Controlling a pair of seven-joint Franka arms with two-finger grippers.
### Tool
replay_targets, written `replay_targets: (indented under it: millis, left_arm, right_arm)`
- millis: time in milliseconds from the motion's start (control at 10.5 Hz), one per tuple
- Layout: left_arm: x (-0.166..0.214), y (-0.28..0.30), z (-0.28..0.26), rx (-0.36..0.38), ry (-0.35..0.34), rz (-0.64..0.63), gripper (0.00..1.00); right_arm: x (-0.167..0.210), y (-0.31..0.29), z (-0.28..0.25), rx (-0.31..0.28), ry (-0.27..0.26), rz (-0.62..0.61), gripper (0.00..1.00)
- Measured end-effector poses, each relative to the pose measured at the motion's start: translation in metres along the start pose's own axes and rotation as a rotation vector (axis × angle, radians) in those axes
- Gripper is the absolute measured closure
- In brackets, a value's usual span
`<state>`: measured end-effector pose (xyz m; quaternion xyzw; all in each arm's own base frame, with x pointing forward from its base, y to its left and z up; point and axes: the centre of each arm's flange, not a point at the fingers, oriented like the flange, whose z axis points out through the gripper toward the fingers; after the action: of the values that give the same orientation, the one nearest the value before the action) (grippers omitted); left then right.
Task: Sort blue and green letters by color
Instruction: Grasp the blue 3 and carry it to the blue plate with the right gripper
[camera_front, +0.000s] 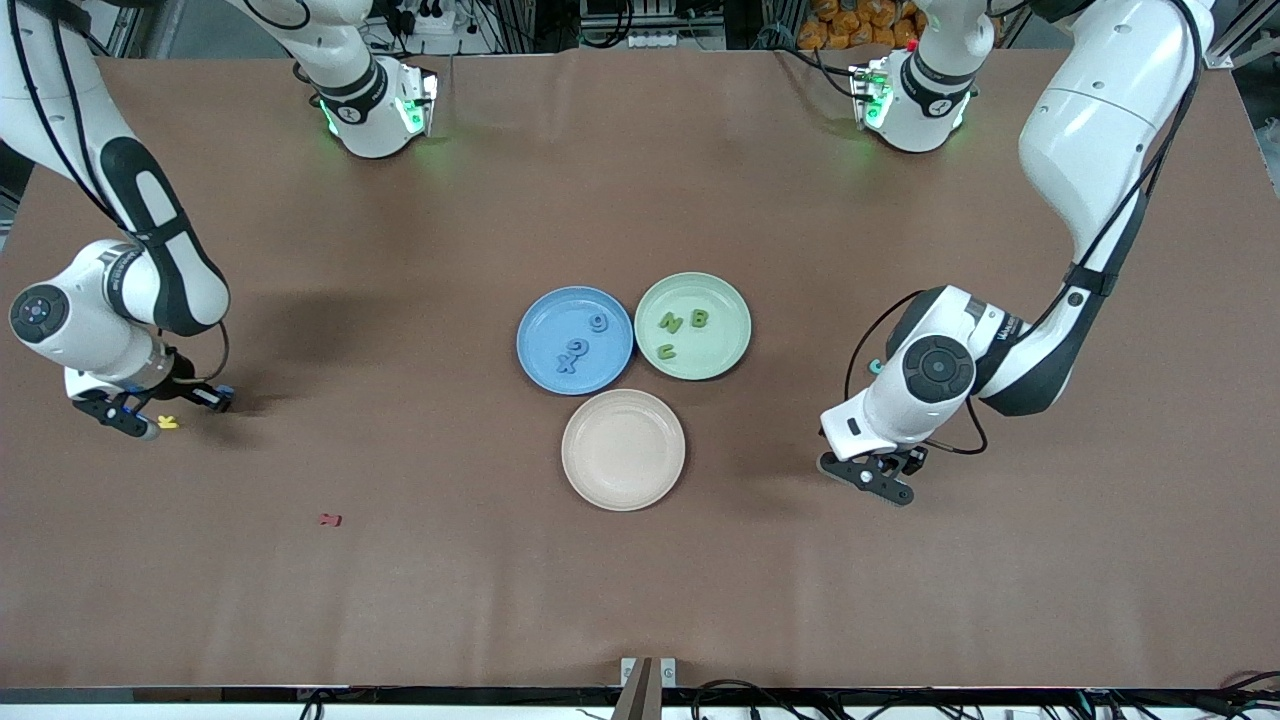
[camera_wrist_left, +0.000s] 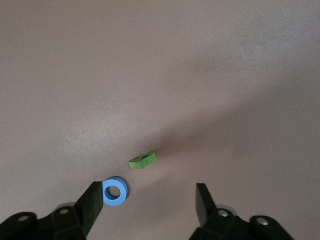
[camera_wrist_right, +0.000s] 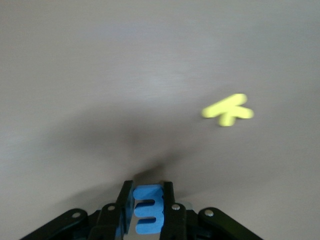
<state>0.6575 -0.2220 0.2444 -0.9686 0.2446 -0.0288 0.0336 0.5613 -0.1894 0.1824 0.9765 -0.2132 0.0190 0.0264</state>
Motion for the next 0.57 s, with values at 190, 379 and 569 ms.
replay_targets:
  millis: [190,379,569]
  left_arm:
    - [0.0,-0.004,0.001,0.003,-0.001,0.013,0.19]
    - [0.002,-0.007,0.006,-0.003,0.0,0.008,0.21]
    - [0.007,-0.011,0.012,-0.016,0.009,-0.027,0.33]
  right_arm:
    - [0.002,-0.041,-0.029,0.01,-0.041,-0.06,0.72]
    - [-0.005,-0.089,-0.052,0.028,-0.032,-0.109,0.72]
    - [-0.021,-0.142,-0.061,0.037,-0.022,-0.155,0.72]
